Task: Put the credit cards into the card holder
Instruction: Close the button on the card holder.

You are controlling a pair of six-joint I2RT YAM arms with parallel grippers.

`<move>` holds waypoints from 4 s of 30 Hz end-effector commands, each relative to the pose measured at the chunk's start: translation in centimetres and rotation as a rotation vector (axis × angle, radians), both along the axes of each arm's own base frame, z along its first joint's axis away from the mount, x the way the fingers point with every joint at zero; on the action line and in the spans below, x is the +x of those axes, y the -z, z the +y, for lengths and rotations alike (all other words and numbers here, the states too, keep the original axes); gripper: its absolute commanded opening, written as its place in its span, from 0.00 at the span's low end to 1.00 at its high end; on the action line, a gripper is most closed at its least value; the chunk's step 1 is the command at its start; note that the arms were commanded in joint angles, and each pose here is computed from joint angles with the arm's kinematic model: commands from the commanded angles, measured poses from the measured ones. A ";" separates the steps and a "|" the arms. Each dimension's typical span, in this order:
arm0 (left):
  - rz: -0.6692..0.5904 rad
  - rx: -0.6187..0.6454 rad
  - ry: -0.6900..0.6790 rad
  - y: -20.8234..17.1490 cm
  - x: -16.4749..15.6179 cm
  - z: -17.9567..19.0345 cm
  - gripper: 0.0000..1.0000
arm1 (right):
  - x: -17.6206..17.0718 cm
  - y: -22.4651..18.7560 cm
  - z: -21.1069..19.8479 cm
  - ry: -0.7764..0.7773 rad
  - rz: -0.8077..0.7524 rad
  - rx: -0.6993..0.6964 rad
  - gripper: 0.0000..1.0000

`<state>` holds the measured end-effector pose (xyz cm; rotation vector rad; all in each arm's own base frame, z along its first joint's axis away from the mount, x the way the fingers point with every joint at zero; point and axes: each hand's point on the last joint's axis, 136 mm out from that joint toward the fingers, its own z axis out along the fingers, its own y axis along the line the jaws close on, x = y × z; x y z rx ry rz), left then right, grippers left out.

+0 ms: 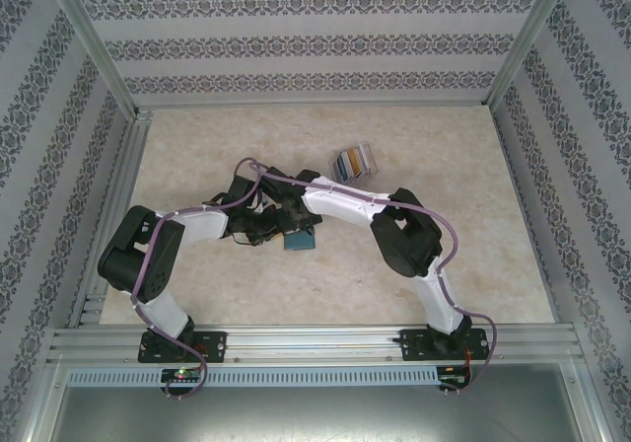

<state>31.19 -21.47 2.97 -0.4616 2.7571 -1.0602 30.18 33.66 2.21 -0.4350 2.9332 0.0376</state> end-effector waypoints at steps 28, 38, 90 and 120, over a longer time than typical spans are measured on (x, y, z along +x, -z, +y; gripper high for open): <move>0.019 0.065 0.037 0.8 -0.1 0.2 0.03 | 0.0 -5.3 -0.7 -0.061 0.024 0.191 0.23; 0.019 0.062 0.035 0.8 0.1 0.2 0.03 | 0.0 -6.5 -1.5 -0.065 0.011 0.159 0.02; 0.025 0.045 0.036 1.2 0.0 -0.1 0.03 | -0.6 -5.1 -2.3 -0.101 0.044 -0.003 0.29; 0.033 0.039 0.034 1.8 -0.3 -0.1 0.03 | 0.1 -3.4 -2.5 -0.108 0.051 -0.113 0.11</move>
